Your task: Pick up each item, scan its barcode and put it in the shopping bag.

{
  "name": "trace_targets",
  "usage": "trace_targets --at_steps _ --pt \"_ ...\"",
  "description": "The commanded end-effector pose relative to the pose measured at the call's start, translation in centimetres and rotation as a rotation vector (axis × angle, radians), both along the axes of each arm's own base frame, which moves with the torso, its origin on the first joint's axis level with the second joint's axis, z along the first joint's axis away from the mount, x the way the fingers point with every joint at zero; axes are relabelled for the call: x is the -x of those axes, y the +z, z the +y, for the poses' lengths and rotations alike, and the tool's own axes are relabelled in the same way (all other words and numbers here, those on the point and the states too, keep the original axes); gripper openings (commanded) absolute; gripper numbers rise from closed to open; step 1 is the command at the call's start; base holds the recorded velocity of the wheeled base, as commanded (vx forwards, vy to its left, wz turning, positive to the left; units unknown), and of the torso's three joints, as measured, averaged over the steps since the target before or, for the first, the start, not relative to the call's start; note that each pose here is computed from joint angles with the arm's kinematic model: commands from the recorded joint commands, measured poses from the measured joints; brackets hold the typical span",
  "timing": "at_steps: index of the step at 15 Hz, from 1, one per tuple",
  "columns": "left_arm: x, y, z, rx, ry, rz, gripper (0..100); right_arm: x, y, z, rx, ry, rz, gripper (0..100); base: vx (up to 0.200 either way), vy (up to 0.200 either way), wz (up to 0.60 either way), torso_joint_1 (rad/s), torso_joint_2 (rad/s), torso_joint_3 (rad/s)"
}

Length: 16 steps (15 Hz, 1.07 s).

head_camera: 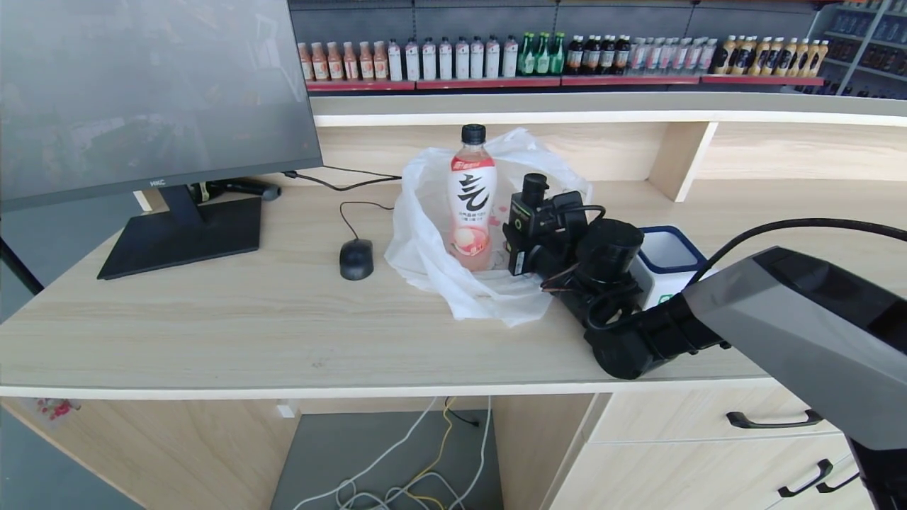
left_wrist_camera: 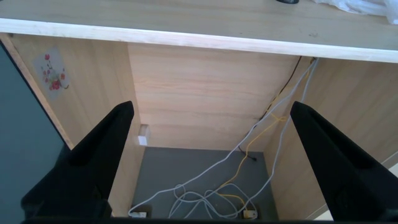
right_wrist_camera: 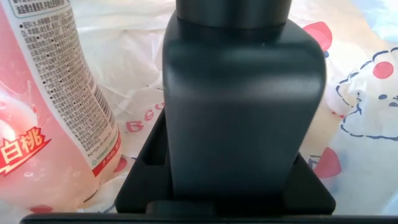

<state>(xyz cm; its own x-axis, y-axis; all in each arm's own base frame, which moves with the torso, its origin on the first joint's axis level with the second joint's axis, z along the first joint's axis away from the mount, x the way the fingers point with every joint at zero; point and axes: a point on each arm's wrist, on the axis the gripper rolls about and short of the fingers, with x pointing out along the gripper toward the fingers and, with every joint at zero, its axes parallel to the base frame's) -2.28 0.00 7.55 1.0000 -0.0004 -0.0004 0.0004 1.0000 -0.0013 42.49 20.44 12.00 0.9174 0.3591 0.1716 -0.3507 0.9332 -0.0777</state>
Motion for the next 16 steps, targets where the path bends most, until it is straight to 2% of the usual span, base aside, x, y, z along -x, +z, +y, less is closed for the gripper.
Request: trace_targets --at_steps 1,2,3,16 --pt "0.0 0.0 0.0 0.0 0.0 0.0 100 -0.1 -0.2 0.0 0.001 0.0 0.001 0 0.0 0.0 0.0 0.0 0.0 0.0" --pt "0.0 0.0 0.0 0.0 0.0 0.0 100 -0.1 -0.2 0.1 0.001 0.0 -0.001 0 0.0 0.0 0.0 0.0 0.0 0.0" --pt "0.0 0.0 0.0 0.0 -0.001 0.0 100 -0.1 0.0 0.1 -0.003 0.0 -0.008 100 0.0 0.0 0.0 0.0 0.0 0.0" --pt "0.0 0.0 0.0 0.0 0.0 0.0 100 1.9 3.2 -0.5 -0.037 0.008 -0.073 100 0.0 0.0 0.0 0.0 0.0 0.0"
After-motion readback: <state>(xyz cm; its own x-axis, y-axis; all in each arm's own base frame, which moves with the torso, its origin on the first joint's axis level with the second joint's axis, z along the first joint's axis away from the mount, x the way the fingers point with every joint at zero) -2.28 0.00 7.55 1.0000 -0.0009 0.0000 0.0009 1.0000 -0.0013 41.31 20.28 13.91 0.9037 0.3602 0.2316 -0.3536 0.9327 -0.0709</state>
